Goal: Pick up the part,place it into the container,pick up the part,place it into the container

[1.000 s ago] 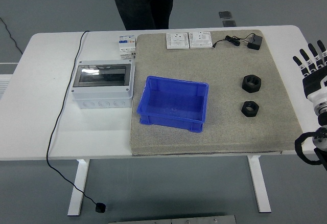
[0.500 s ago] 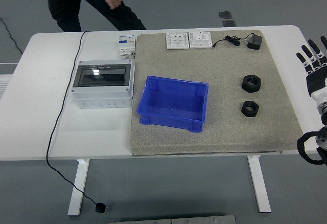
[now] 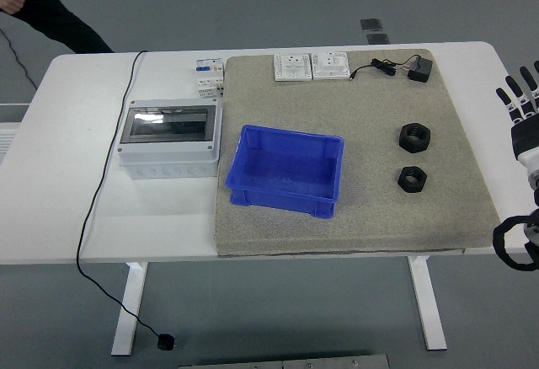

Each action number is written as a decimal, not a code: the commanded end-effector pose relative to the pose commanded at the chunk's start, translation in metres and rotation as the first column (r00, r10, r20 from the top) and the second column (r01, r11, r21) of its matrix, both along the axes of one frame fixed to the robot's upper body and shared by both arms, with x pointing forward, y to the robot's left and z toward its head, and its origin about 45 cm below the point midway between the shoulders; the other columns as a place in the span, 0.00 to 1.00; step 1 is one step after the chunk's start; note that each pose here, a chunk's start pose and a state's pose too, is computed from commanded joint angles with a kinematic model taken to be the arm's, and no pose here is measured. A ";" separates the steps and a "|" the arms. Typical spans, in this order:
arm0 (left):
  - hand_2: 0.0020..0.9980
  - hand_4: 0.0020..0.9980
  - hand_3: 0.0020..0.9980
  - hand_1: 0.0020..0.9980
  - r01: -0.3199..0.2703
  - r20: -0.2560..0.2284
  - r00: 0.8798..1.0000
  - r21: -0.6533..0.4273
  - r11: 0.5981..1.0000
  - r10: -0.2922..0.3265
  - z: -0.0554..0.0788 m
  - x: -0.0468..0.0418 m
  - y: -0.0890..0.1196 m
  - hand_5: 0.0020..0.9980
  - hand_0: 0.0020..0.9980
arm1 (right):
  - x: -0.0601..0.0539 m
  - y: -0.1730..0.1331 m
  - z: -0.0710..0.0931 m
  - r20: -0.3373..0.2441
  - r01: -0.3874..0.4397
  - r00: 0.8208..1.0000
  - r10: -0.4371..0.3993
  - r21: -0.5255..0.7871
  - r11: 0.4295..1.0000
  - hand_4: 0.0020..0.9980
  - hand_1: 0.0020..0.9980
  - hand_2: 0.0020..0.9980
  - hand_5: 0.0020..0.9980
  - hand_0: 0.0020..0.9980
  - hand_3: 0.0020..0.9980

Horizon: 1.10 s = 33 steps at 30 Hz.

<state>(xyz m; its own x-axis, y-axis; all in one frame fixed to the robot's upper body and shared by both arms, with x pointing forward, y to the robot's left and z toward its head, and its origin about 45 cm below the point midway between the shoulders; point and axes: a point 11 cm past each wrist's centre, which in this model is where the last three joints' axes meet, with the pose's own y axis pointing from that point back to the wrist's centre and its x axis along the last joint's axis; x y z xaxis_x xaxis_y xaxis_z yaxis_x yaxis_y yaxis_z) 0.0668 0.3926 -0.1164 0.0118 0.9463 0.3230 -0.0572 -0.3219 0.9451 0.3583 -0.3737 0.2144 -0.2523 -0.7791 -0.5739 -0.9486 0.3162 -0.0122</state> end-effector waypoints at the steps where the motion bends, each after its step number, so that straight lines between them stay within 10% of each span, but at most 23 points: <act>1: 0.72 0.58 0.56 0.58 0.000 -0.003 1.000 -0.002 1.000 0.000 0.000 -0.0003 0.000 0.54 0.72 | 0.000 0.000 0.000 -0.001 0.001 1.000 -0.001 0.000 1.000 1.00 0.74 0.77 1.00 0.73 0.76; 19: 0.72 0.57 0.56 0.59 -0.006 -0.033 0.999 -0.018 1.000 0.005 -0.001 -0.0059 -0.001 0.48 0.72 | -0.003 0.004 -0.011 -0.030 -0.009 0.999 0.010 0.025 1.000 1.00 0.66 0.72 0.93 0.70 0.75; 20: 0.72 0.57 0.55 0.59 -0.006 -0.035 0.999 -0.018 1.000 0.005 -0.001 -0.0061 -0.001 0.48 0.72 | -0.003 0.004 -0.012 -0.032 -0.012 0.999 0.013 0.029 1.000 1.00 0.54 0.64 0.89 0.65 0.73; 33: 0.71 0.57 0.56 0.59 0.013 -0.062 0.998 -0.009 1.000 -0.014 0.000 -0.0065 0.002 0.48 0.72 | -0.003 0.010 -0.021 -0.026 -0.050 0.998 0.053 0.110 0.993 0.98 0.41 0.44 0.87 0.61 0.66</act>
<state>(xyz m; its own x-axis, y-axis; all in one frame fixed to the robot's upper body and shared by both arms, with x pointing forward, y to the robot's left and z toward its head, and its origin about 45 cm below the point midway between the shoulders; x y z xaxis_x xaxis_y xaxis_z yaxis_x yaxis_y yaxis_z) 0.0603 0.3948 -0.1161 0.0444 0.9488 0.3127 -0.0025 -0.3129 0.9498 0.3557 -0.3641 0.1938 -0.2309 -0.7247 -0.6492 -0.9632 0.2646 0.0472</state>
